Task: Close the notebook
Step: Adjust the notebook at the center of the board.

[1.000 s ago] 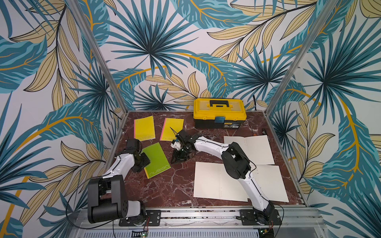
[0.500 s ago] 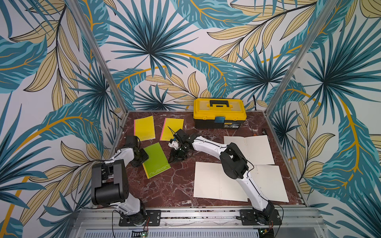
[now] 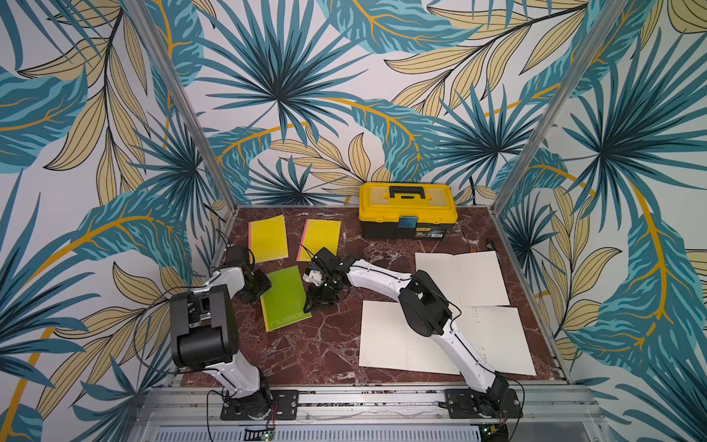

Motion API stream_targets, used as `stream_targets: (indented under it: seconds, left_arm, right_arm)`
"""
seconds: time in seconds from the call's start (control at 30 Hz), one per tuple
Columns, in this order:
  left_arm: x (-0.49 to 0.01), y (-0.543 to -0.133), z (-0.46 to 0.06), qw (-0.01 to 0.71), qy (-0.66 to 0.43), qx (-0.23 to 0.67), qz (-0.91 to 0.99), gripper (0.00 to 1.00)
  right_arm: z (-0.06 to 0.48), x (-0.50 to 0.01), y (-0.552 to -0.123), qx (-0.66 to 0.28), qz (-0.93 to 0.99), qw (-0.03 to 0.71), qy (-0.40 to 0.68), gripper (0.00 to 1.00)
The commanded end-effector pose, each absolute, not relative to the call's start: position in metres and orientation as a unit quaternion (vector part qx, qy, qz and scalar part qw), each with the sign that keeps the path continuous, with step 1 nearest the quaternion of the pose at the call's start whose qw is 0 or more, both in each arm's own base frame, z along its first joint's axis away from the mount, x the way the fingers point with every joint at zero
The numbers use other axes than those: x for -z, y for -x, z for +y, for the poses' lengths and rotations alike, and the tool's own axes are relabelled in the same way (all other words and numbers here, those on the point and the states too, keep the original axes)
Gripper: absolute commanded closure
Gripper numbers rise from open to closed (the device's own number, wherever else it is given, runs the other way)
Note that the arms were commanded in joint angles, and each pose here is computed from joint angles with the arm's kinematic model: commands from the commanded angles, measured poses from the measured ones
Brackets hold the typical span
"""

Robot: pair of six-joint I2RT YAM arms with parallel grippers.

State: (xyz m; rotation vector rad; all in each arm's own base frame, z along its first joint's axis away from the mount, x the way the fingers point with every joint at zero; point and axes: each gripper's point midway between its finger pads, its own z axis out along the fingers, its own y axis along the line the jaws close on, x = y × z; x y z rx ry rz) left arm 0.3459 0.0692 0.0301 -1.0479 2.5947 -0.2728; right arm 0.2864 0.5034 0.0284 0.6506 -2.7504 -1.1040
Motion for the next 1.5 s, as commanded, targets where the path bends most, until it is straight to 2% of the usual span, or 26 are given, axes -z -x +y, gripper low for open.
stream_targets:
  seconds: [0.0, 0.37, 0.77, 1.47]
  left_arm:
    - [-0.037, -0.357, 0.076, 0.175, 0.362, 0.103, 0.91, 0.55]
    - [-0.037, -0.366, 0.081, 0.173, 0.359, 0.112, 0.91, 0.56]
    - [-0.044, -0.355, 0.102, 0.178, 0.369, 0.098, 0.907, 0.56]
    - [-0.049, -0.339, 0.093, 0.181, 0.368, 0.116, 0.905, 0.56]
  right_arm:
    - [0.508, -0.009, -0.275, 0.349, -0.91, 0.08, -0.207, 0.68]
    - [0.536, -0.004, -0.28, 0.365, -0.906, 0.079, -0.2, 0.68]
    - [0.559, 0.005, -0.295, 0.395, -0.899, 0.07, -0.175, 0.68]
    - [0.556, 0.019, -0.335, 0.382, -0.915, 0.012, -0.133, 0.67]
